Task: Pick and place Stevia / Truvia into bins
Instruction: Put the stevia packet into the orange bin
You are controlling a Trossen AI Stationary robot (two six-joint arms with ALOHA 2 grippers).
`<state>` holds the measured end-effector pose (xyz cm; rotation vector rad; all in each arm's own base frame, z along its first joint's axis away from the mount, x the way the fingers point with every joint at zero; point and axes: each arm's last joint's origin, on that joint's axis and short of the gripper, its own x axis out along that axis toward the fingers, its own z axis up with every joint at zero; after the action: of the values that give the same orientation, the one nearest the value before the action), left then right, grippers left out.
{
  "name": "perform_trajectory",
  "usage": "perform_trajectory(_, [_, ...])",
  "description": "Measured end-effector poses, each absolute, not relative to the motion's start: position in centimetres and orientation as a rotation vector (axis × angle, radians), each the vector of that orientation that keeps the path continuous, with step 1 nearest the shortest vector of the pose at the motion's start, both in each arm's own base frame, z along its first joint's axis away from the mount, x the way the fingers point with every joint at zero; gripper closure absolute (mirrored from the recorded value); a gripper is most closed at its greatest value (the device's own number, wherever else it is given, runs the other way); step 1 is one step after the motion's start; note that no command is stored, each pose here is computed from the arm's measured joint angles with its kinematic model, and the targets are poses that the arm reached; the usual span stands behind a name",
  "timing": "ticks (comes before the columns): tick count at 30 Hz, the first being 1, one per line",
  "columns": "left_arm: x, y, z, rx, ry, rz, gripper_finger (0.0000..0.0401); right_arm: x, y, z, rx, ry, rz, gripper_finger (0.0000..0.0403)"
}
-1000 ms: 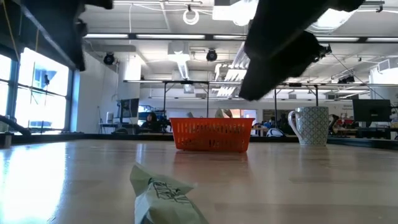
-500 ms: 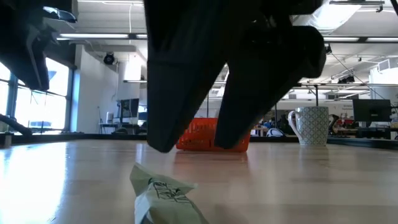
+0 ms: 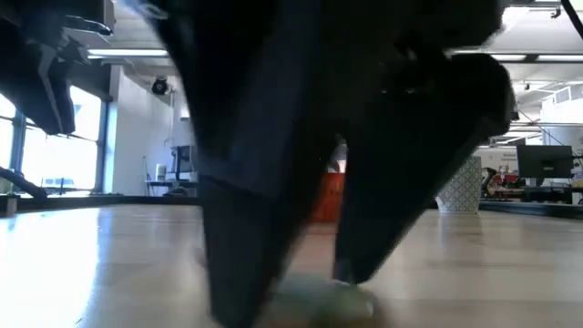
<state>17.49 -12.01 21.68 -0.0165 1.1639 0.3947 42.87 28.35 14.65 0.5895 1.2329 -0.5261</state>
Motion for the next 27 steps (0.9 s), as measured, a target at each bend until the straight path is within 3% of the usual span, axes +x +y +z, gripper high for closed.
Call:
perform_trajectory(6, [17.4,-11.9,21.7,-0.002,1.161,0.406,0.0229,42.9,28.0,14.1,0.567,1.262,-0.547,0.0192])
perform_trajectory(15, [17.4,-11.9,21.7,-0.005,1.157,0.416,0.0229,45.1,23.1,13.8,0.498,1.290,-0.611,0.0387])
perform_trajectory(20, [16.8,-12.2,21.6,-0.053,1.199,0.432,0.0229,46.4,19.3,15.6,0.423,1.269,-0.596,0.0388])
perform_trajectory(27, [14.8,-14.4,21.6,-0.164,1.163,0.449,0.0229,45.7,12.1,23.1,0.221,1.186,-0.701,0.0394])
